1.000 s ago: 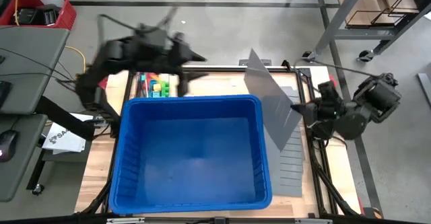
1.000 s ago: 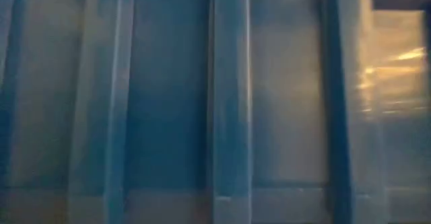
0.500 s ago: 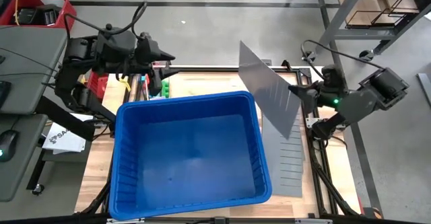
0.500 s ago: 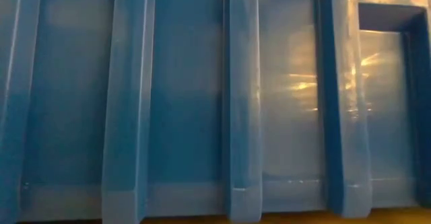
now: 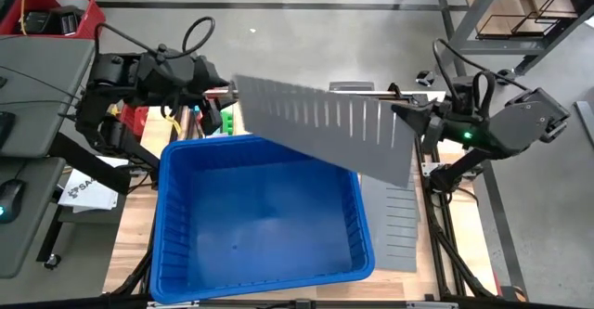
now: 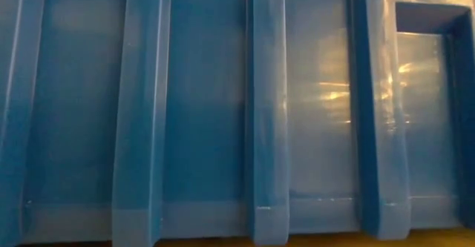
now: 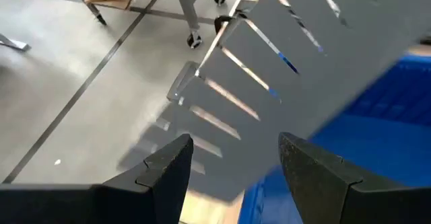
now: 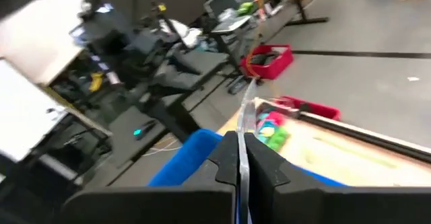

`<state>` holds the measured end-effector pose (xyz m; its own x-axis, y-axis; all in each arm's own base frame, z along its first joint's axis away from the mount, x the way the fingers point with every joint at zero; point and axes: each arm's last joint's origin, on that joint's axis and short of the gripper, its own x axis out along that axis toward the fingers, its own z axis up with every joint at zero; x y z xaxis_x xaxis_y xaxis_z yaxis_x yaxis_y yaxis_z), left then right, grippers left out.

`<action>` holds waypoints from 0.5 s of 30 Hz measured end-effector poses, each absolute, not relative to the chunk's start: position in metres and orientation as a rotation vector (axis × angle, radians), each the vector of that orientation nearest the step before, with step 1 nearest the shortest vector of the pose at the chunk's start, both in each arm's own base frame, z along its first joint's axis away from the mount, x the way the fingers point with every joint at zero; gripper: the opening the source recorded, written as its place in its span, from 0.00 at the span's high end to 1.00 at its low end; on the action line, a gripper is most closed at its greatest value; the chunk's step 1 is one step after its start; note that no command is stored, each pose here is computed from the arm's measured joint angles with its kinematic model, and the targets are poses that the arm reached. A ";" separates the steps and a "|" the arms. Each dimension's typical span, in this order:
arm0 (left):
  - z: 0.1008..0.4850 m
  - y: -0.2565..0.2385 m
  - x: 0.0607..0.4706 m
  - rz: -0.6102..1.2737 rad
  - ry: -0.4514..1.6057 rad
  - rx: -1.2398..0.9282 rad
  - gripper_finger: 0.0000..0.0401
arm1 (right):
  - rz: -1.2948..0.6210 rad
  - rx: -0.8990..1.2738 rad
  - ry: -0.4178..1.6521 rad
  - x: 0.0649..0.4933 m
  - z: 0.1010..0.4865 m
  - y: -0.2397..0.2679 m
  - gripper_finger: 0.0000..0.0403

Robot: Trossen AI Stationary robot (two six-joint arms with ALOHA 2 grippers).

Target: Sort blocks

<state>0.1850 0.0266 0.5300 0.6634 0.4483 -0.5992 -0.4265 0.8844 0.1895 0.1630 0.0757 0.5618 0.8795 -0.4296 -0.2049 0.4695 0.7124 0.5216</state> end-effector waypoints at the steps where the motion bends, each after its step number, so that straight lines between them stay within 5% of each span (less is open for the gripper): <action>1: 0.531 0.026 0.183 0.493 0.683 0.033 0.46 | -0.478 0.601 0.066 0.165 0.563 0.078 1.00; 15: 0.551 0.023 0.126 0.547 0.510 -0.042 0.46 | -0.346 0.590 0.013 0.180 0.571 0.107 1.00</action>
<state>0.1264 0.0228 0.5506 0.7329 0.4872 -0.4749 -0.5075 0.8564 0.0952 0.1802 0.1073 0.5713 0.9424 -0.3160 -0.1097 0.3231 0.7752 0.5428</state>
